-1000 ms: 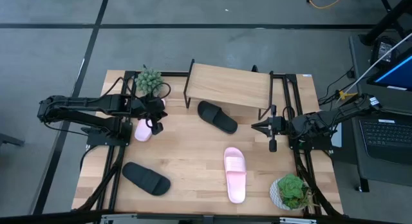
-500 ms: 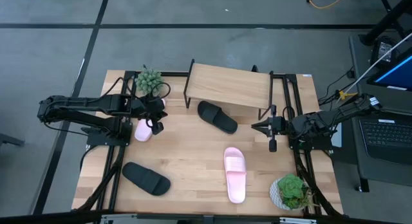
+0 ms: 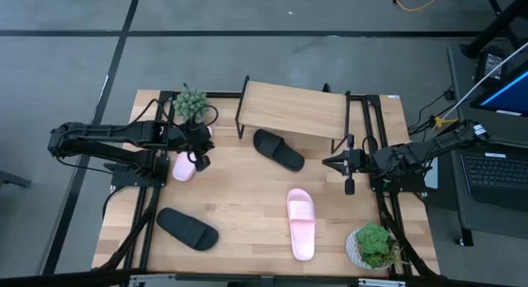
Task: Pick and place slides into the shelf
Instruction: Put the top pink slipper on the shelf
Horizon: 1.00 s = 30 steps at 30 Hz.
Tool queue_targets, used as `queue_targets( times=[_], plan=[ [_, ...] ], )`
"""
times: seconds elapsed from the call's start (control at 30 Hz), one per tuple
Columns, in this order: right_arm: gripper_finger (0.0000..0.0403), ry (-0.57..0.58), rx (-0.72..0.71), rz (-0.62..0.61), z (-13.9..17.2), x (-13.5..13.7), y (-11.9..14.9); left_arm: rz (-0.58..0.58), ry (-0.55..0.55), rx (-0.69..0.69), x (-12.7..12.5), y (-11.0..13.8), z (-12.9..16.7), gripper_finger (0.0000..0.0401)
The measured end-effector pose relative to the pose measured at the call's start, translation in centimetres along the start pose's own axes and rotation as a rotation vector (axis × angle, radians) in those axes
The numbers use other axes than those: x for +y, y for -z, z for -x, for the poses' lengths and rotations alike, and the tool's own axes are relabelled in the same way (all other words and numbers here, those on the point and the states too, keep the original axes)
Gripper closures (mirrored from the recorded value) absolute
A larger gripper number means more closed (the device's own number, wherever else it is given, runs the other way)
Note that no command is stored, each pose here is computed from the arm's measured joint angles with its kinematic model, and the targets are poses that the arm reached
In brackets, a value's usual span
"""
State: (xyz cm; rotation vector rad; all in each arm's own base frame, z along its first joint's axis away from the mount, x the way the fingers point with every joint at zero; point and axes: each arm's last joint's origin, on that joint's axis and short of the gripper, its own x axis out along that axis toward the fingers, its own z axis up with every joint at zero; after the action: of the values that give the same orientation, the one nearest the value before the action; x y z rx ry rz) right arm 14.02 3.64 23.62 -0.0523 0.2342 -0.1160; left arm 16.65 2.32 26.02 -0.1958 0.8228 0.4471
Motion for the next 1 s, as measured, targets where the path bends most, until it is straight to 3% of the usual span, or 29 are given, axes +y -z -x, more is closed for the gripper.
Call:
queue_targets(
  times=[0.23,0.4,0.67,1.0],
  plan=[
    [0.0373,0.0,0.001,0.002,0.0,0.0,0.0,-0.011,-0.06,-0.002,0.2,0.1,0.0,0.0257],
    [0.0373,0.0,0.001,0.003,0.0,0.0,0.0,-0.024,-0.085,0.043,0.4,0.6,0.0,0.0218],
    [0.0373,0.0,0.001,0.003,0.0,0.0,0.0,-0.036,-0.103,0.096,0.6,1.1,0.1,0.0209],
    [0.0373,0.0,0.002,0.006,0.0,0.0,0.0,-0.092,-0.164,0.273,0.9,2.5,-0.3,0.0209]
  ],
)
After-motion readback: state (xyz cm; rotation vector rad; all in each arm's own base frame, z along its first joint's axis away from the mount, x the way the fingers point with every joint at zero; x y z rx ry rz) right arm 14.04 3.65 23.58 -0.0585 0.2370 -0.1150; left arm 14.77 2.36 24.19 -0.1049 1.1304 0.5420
